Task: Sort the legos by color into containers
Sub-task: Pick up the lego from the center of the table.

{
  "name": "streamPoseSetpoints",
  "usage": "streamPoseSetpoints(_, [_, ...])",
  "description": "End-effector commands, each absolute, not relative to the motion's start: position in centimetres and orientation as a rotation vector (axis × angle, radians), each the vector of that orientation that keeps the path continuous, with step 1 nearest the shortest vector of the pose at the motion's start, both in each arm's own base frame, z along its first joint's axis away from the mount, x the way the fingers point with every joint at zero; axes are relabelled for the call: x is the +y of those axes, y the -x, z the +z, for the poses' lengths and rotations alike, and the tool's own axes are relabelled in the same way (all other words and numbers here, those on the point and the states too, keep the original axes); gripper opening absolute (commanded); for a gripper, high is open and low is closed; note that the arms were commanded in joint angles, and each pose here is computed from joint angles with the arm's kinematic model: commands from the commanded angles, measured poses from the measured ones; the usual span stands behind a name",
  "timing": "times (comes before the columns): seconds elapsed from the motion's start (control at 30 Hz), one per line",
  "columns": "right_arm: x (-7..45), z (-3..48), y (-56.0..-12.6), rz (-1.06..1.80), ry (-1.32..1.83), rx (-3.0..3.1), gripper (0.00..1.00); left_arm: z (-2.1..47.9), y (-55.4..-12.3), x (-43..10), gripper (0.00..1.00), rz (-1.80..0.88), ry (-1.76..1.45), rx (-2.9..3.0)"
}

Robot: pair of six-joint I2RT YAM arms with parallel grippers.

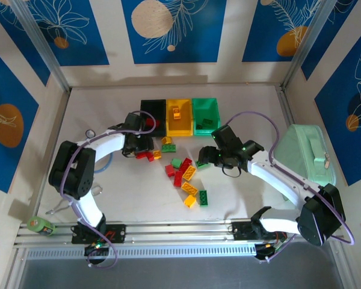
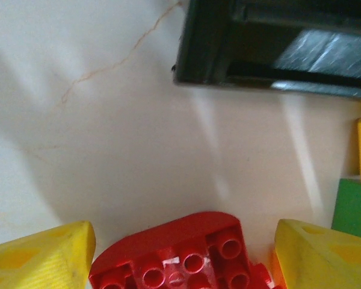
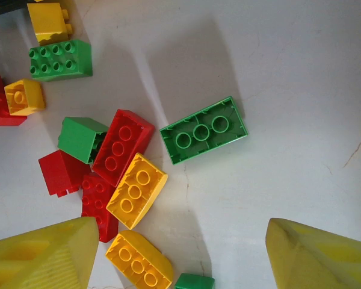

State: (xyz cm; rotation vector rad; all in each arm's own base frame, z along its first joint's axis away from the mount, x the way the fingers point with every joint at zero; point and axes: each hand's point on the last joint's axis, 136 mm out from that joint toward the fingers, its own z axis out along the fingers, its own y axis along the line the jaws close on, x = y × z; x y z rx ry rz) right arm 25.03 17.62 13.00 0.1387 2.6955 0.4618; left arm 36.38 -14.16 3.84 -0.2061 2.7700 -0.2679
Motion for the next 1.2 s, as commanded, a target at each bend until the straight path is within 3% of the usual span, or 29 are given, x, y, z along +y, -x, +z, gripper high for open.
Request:
streamPoseSetpoints(0.0, [17.4,12.5,-24.9,0.455,-0.151,2.711,0.74,2.8,-35.2,-13.2,0.79,-0.240,0.288,2.819])
streamPoseSetpoints(0.3, [17.7,12.3,-25.1,0.462,-0.149,2.713,0.74,1.6,-34.3,-13.7,0.76,-0.287,0.346,2.849])
streamPoseSetpoints(0.77, [17.3,11.6,-24.9,0.451,-0.167,2.722,0.74,1.2,-34.8,-14.3,0.53,-0.310,0.340,2.854])
streamPoseSetpoints(1.17, [17.2,11.4,-24.8,0.461,-0.177,2.722,0.74,5.9,-35.8,-13.9,0.52,-0.304,0.307,2.756])
